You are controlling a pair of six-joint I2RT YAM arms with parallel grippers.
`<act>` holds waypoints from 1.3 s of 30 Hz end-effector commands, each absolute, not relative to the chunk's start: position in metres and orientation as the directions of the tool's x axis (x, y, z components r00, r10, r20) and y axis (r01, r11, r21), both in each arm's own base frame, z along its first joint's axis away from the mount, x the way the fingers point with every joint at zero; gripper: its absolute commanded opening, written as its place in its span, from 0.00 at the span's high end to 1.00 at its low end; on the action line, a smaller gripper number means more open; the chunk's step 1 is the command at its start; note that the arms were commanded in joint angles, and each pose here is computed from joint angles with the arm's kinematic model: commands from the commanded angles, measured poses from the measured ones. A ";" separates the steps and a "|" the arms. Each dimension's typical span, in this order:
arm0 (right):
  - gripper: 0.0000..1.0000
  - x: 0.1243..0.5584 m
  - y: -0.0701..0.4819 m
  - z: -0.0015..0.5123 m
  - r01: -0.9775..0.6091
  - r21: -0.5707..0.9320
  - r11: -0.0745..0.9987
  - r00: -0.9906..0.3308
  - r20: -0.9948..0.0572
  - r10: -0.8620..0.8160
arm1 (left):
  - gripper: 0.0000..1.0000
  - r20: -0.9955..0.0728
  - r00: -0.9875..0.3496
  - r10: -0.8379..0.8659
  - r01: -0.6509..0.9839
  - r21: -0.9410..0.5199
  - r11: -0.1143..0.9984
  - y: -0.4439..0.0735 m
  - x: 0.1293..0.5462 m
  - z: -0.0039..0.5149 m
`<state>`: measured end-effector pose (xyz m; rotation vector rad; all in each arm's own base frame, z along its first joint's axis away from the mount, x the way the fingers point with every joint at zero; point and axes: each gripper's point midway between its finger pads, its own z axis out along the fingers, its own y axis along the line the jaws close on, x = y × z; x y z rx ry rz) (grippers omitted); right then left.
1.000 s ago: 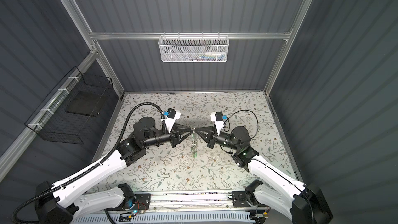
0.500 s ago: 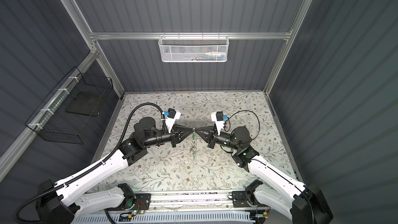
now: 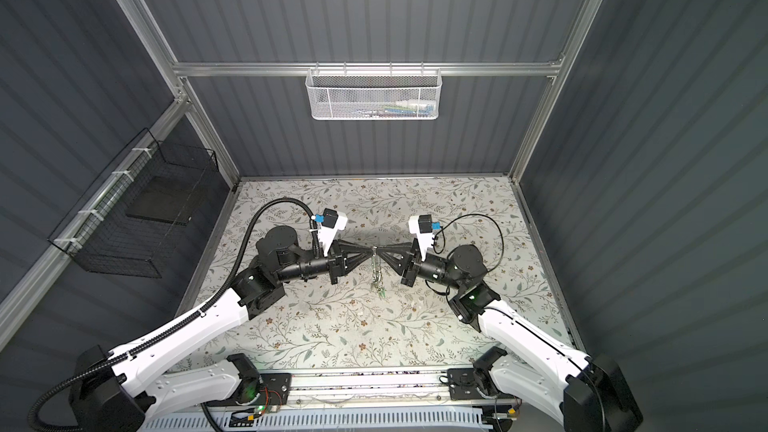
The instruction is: Put the keys on the keyring
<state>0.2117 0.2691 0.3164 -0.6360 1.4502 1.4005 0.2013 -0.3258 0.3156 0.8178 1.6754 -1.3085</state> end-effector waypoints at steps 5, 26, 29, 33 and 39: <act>1.00 0.207 0.268 0.325 -0.899 0.404 0.171 -0.352 -0.896 0.270 | 0.91 -0.895 -0.446 -0.002 0.879 -0.438 0.187 -0.331 0.197 0.317; 0.75 0.208 0.257 0.291 -0.867 0.369 0.334 -0.372 -0.926 0.060 | 1.00 -0.913 -0.334 0.236 0.930 -0.278 0.239 -0.318 0.188 0.298; 0.74 0.205 0.257 0.286 -0.870 0.357 0.340 -0.383 -0.924 -0.012 | 1.00 -0.900 -0.306 0.312 0.943 -0.241 0.228 -0.314 0.183 0.288; 0.73 0.199 0.264 0.284 -0.879 0.376 0.294 -0.414 -0.907 -0.079 | 1.00 -0.879 -0.280 0.385 0.955 -0.214 0.207 -0.310 0.178 0.278; 0.70 0.193 0.281 0.278 -0.889 0.396 0.230 -0.434 -0.889 -0.147 | 1.00 -0.862 -0.263 0.433 0.962 -0.203 0.180 -0.308 0.173 0.270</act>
